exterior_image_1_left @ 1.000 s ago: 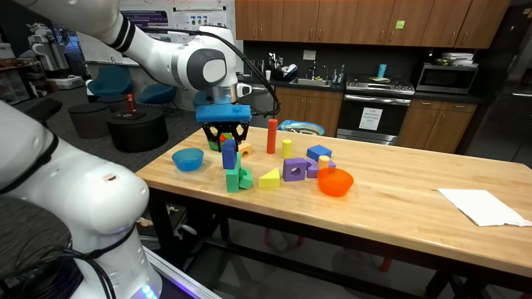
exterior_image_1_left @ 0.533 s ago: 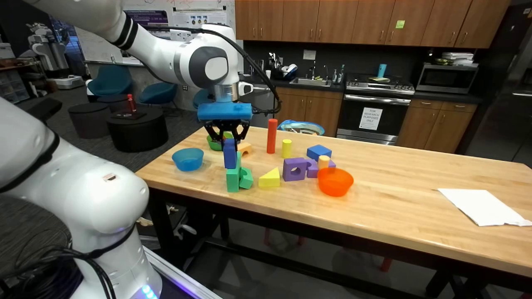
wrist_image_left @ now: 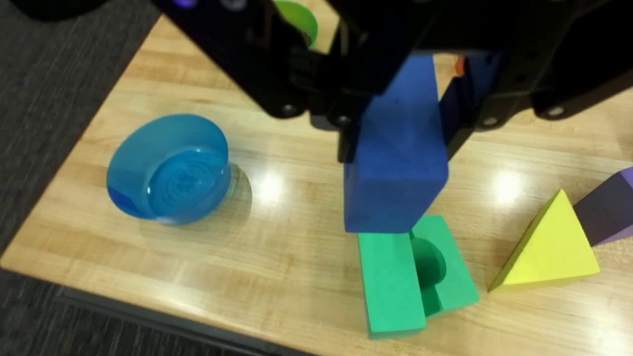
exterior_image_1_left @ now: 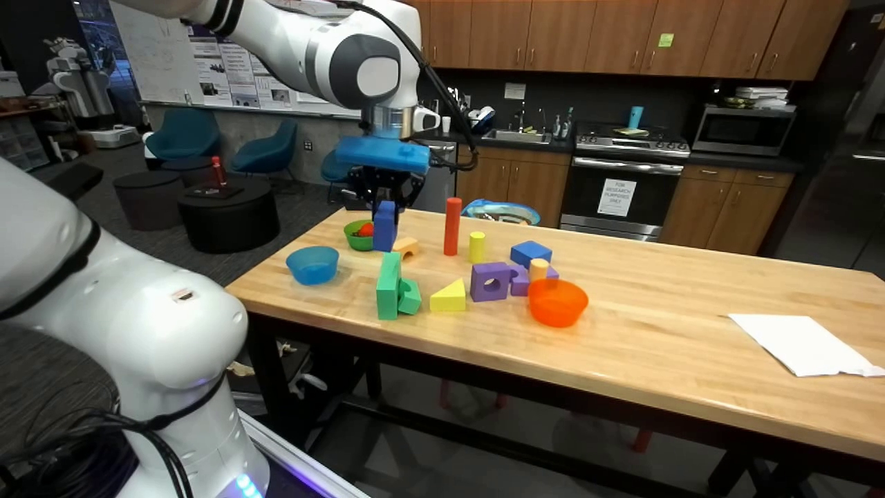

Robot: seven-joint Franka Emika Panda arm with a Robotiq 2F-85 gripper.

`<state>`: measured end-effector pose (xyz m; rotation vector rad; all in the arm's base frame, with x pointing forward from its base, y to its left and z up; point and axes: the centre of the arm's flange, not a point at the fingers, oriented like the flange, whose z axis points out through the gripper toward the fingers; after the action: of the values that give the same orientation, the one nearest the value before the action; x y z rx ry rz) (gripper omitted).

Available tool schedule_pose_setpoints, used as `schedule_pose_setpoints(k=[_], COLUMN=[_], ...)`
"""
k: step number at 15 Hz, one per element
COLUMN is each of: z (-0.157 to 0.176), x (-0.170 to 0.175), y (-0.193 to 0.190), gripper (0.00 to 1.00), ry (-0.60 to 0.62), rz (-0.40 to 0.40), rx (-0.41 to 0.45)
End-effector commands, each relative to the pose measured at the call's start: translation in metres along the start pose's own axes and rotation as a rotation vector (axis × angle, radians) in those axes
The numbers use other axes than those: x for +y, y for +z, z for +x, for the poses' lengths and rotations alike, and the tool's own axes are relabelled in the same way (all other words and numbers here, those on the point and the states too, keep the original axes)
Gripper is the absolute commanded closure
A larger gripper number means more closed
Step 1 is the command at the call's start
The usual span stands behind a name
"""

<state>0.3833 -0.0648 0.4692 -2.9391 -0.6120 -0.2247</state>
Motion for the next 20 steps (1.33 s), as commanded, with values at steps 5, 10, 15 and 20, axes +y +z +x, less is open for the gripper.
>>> schedule_pose_setpoints(k=[5, 10, 15, 20], z=[0.01, -0.004, -0.019, -0.02], x=[0.06, 0.093, 0.123, 0.132], y=[-0.019, -0.016, -0.018, -0.013], gripper=[0.85, 0.85, 0.85, 0.85], ry=[0.284, 0.447, 0.59, 0.661], rz=[0.245, 0.303, 0.298, 0.28], rx=[0.198, 0.314, 0.403, 0.427])
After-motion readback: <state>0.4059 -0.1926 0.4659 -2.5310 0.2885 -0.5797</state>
